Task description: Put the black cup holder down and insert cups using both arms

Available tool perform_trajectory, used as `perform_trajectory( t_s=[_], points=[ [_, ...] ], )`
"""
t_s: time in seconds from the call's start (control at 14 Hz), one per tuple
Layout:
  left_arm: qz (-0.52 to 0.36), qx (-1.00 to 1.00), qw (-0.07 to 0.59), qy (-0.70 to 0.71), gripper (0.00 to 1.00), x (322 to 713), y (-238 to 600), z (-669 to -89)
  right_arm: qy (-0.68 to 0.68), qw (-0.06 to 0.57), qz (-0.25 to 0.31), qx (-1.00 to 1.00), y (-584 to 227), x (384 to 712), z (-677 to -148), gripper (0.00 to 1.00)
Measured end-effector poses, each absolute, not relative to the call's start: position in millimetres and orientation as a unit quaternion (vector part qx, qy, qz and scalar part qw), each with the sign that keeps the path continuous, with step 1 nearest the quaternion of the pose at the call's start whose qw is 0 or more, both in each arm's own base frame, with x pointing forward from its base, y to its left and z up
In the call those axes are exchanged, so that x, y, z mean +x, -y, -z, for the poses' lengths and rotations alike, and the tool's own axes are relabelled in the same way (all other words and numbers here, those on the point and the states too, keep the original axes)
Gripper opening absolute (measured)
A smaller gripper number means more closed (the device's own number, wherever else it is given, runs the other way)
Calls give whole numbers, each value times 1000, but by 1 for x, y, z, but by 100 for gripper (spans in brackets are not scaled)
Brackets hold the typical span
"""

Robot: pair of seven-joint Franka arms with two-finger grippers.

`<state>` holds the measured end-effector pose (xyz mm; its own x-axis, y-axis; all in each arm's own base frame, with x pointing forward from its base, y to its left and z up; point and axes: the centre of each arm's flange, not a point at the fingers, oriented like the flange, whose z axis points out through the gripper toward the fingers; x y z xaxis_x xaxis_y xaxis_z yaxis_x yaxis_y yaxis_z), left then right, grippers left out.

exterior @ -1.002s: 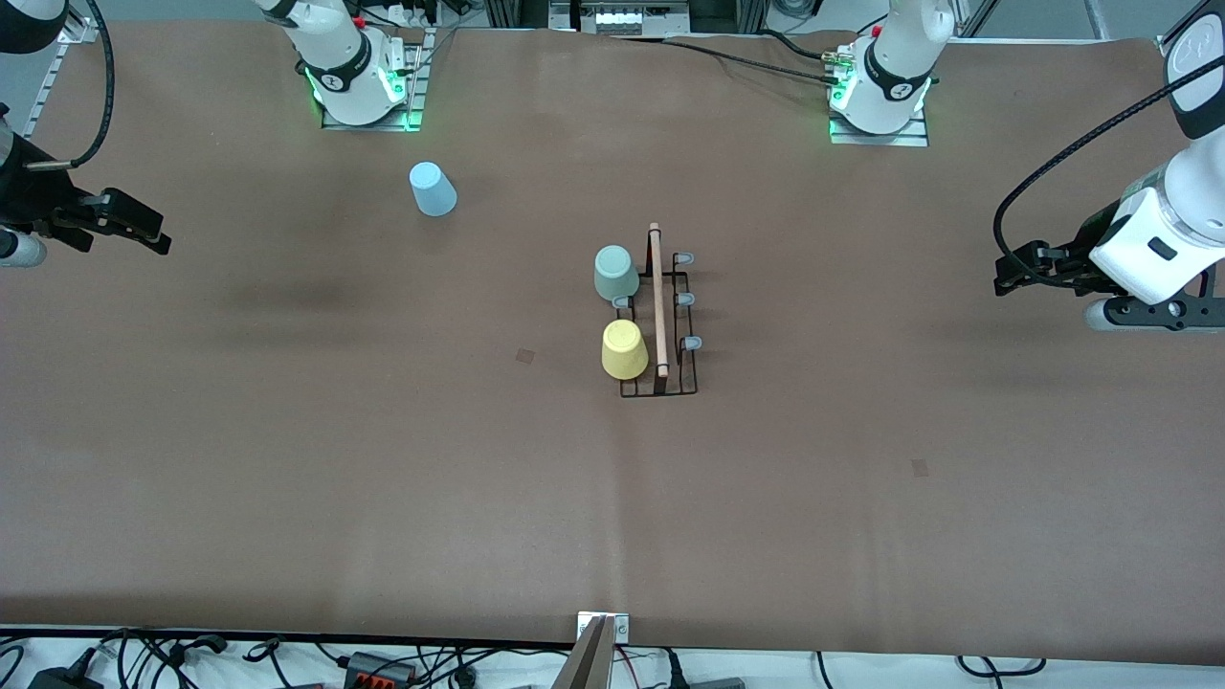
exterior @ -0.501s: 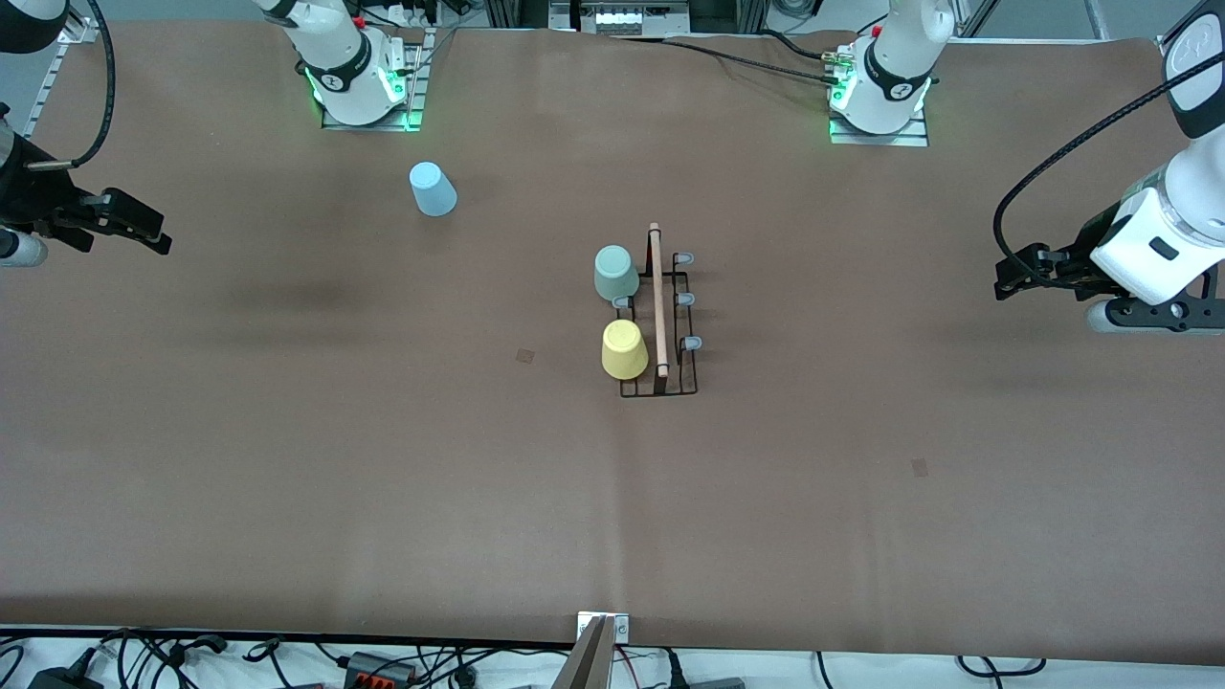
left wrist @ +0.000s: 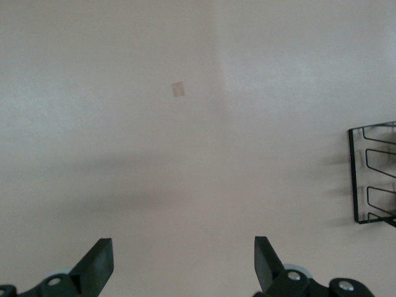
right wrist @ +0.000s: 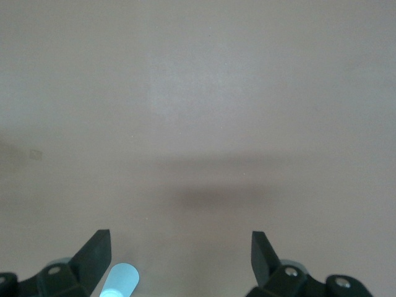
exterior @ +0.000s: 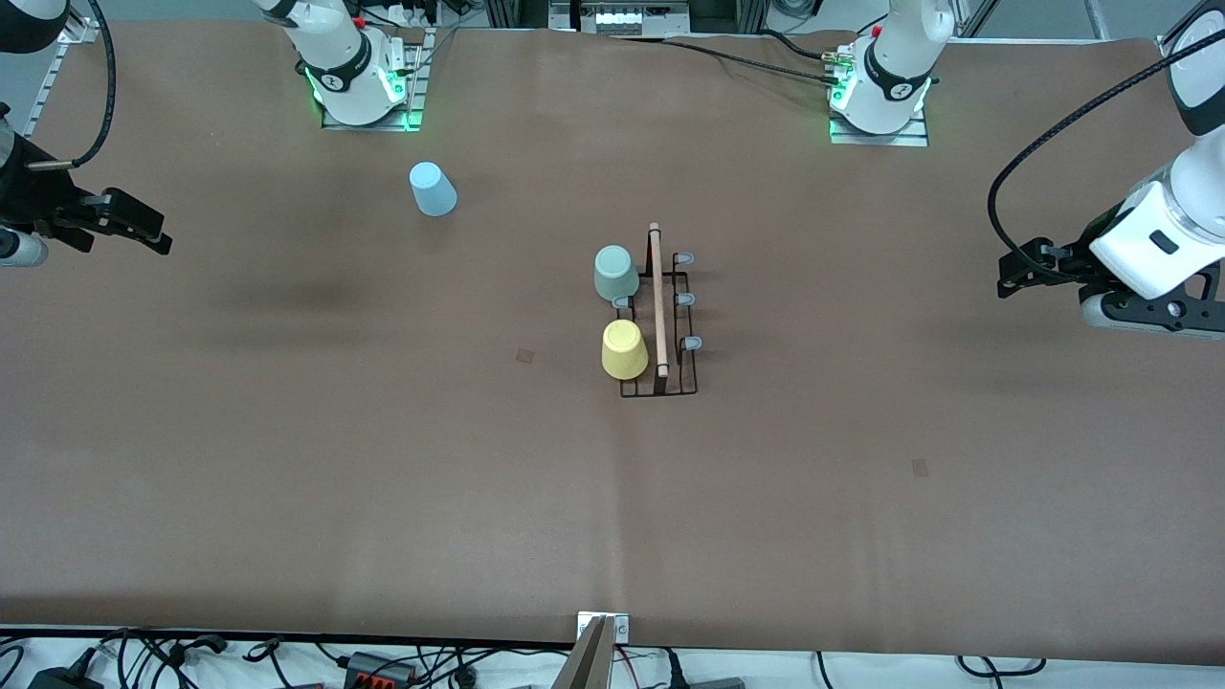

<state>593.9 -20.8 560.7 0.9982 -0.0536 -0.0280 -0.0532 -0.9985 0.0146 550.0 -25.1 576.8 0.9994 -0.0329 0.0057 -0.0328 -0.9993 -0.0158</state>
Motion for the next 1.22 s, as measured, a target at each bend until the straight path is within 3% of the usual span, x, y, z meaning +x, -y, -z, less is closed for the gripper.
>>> perform_trajectory(
  t_s=[1.22],
  points=[
    [27, 1000, 6, -12, 100, 591, 18, -559, -16, 8, 4, -1000, 25, 550, -577, 100]
  ],
)
